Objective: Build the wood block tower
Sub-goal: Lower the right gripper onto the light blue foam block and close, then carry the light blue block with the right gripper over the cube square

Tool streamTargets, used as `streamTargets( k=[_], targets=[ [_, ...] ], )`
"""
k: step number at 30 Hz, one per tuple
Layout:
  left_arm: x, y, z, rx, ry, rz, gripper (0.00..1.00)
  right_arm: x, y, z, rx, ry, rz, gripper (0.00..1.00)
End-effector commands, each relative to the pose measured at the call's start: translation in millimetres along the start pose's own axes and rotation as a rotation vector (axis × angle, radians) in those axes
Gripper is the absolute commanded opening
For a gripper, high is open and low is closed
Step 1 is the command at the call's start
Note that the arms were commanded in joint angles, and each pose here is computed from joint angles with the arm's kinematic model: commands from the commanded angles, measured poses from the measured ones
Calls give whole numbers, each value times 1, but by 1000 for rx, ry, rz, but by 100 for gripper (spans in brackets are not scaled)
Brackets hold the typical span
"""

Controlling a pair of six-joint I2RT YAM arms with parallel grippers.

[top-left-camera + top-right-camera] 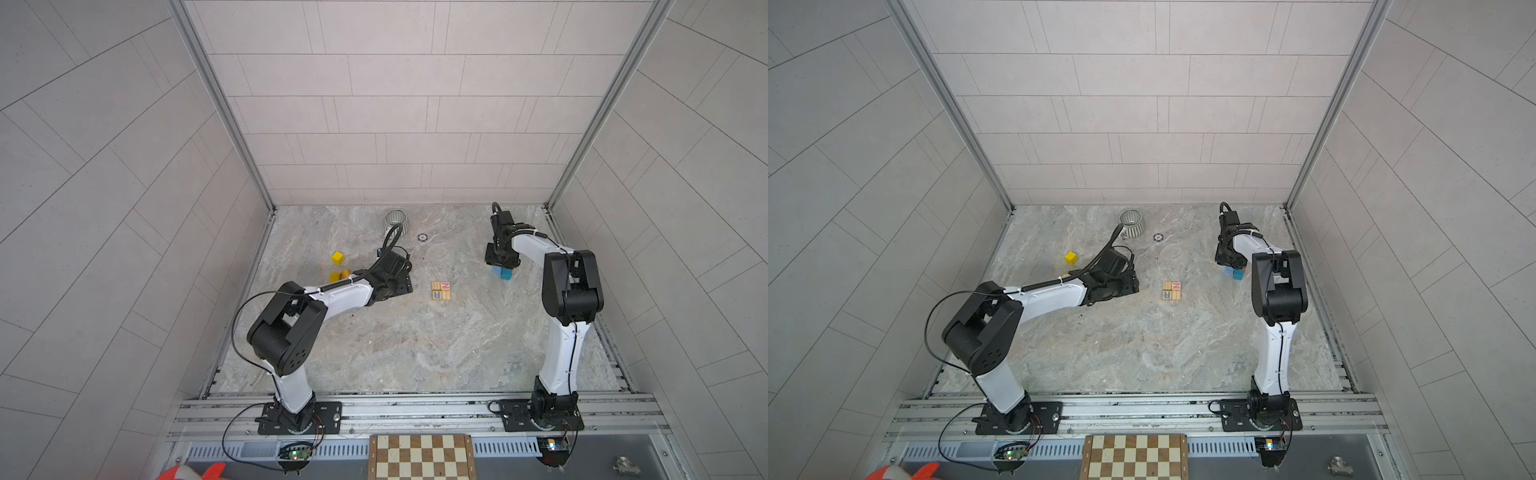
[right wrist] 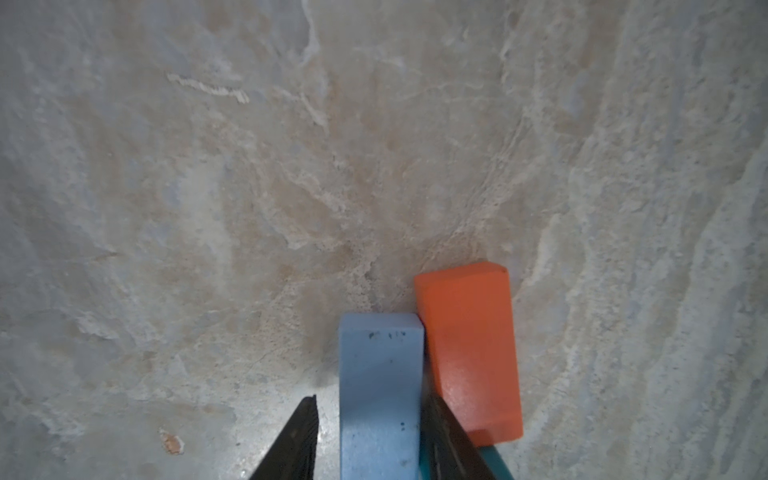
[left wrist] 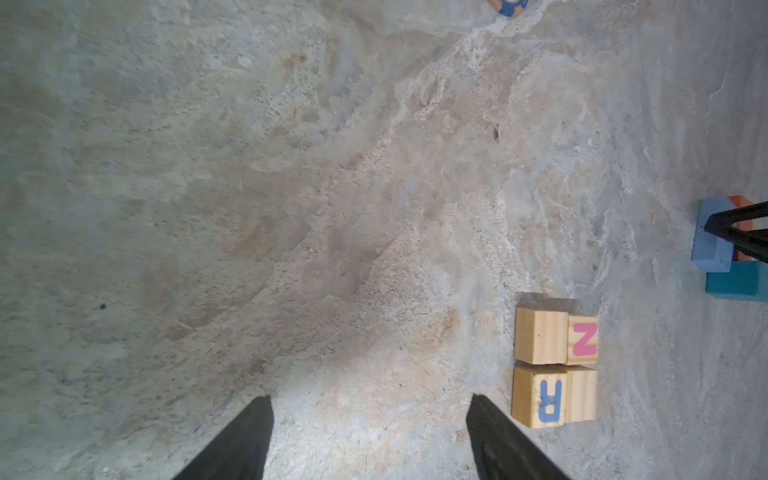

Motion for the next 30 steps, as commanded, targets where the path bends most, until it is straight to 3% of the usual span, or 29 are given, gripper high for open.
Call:
streamTargets(
  k=[1,15,23,30],
  targets=[
    [1,3,-3,-3,-2,11,80,-5,-1,-10,-6,33,-5,40],
    [2,7,-2,-1,-1,17,80,-4,2,-4,11,28,-6,23],
    [3,11,18,3,-25,16,80,-9,18,32,69,-18,11,19],
    [1,18,39,7,-36,13,80,-36,48,71,102,-45,86,18]
  ],
)
Point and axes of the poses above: each gripper's point midway between its finger pads, its own z axis back along the fingers, its own y axis along the line the jaws close on, x = y × z, the point moved 1 cm from there along z, back along the fingers, and after that the axes turned 6 degrees about z, right-handed, at the moved point
